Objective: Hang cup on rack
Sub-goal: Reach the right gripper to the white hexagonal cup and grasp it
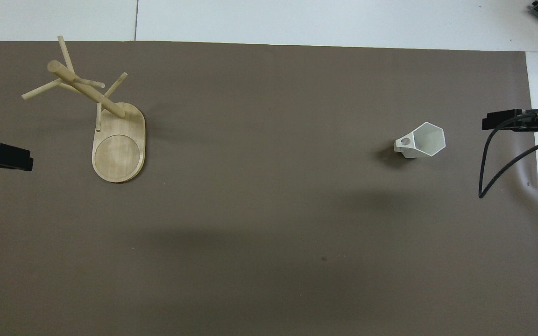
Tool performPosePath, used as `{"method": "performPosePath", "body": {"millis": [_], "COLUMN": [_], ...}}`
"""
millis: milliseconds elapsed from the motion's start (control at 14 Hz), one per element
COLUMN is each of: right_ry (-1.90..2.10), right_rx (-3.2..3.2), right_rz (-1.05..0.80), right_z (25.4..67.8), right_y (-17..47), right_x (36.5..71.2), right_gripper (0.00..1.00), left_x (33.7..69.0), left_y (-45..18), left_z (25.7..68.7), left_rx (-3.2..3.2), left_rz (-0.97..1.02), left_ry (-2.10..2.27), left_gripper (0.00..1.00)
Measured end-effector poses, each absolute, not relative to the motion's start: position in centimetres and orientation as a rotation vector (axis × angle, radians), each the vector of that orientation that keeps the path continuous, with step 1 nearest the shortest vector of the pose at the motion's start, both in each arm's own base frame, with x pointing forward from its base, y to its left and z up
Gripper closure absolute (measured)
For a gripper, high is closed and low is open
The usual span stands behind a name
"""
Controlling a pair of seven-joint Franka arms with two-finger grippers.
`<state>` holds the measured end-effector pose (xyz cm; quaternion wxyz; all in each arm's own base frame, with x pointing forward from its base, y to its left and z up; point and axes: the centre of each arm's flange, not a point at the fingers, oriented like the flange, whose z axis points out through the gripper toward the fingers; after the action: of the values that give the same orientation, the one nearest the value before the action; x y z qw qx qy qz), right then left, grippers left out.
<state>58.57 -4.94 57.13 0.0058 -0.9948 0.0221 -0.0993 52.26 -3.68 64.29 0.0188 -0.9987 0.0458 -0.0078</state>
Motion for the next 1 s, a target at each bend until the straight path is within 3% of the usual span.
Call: {"method": "performPosePath", "body": {"millis": [573, 1003], "right_ry": [0.051, -0.013], "right_rx": [-3.117, -3.126], "right_rz": [-0.304, -0.248], "right_z": [50.2, 43.7], "right_y": [-4.3, -4.2], "right_x": [62.1, 61.8], "right_gripper": [0.0, 0.0], "left_x": [52.2, 51.9], "left_y": [-3.6, -3.5], "left_z": [63.6, 63.5], "left_rx": [-3.101, -3.101], "left_rz": [-0.001, 0.001], "left_ry": [0.141, 0.139], "left_gripper": [0.0, 0.0]}}
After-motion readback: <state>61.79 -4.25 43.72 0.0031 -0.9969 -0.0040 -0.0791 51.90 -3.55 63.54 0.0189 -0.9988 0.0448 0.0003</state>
